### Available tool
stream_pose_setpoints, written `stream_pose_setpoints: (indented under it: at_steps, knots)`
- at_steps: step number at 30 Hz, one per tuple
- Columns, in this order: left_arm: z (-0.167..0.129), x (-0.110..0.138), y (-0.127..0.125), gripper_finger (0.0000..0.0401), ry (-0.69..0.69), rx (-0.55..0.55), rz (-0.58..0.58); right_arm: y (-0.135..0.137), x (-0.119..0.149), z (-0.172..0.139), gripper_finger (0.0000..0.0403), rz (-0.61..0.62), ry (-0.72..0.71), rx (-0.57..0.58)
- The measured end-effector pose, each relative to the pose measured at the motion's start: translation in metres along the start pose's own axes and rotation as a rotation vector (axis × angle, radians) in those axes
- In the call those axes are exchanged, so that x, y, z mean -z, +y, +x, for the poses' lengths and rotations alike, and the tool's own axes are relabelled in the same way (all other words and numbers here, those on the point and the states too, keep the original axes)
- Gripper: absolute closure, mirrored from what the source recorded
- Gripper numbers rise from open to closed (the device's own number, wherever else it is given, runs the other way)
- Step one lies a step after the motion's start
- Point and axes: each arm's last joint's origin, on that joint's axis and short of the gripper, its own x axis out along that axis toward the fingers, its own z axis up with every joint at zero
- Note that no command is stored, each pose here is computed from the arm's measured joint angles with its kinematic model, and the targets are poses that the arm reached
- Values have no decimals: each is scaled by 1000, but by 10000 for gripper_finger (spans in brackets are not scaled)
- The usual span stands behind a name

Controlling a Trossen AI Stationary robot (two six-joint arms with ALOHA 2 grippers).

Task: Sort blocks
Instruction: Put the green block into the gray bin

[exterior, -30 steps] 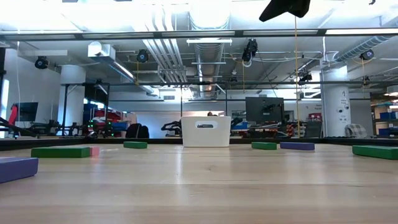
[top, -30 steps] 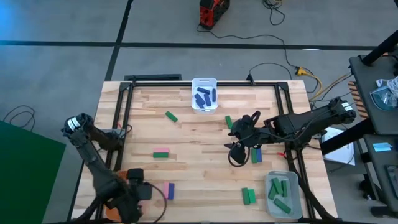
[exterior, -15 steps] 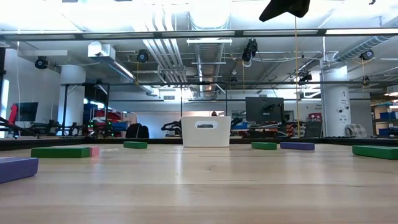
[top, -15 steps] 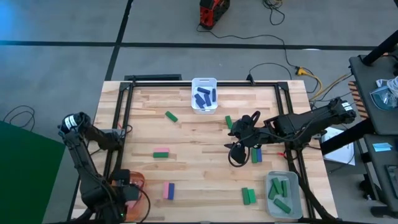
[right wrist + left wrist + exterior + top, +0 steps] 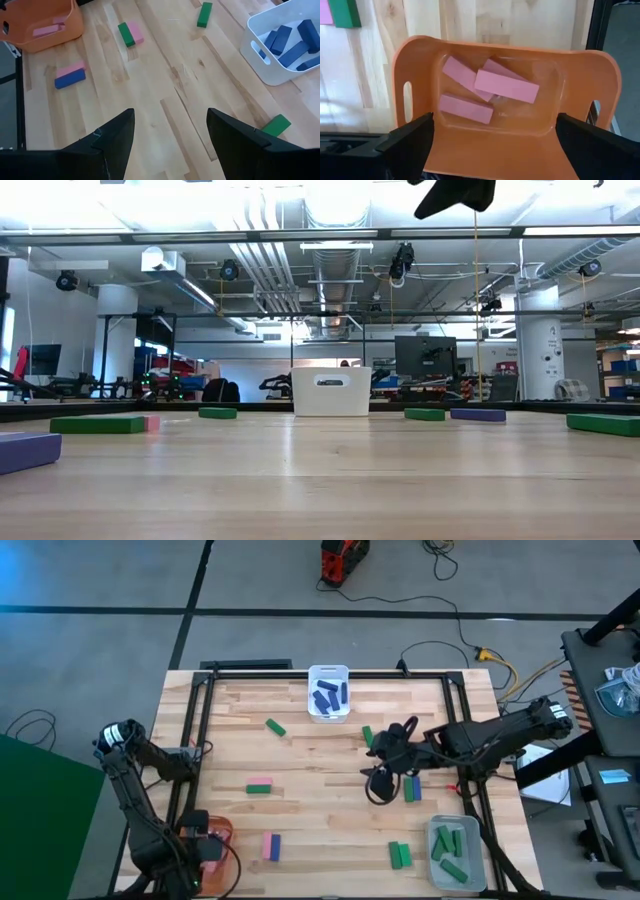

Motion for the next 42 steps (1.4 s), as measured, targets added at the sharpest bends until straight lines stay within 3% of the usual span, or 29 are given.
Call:
stream_pose_setpoints:
  at_steps: [5,11,23,34,42]
  knots:
    - [-9,-4,0,13,-15,15,-4,-2,-1,1,165,22,6,-5]
    - [-36,-26,13,13,-196,6,-95,-3,-2,1,165,45,15,-17]
    - [-69,-83,96,13,-529,-34,-445,-5,-5,-1,165,150,51,-52]
    - [-73,-127,128,13,-910,170,-437,-47,-12,4,165,467,186,77]
    - [-60,-140,128,13,-1263,566,-475,-87,-26,9,165,592,169,142]
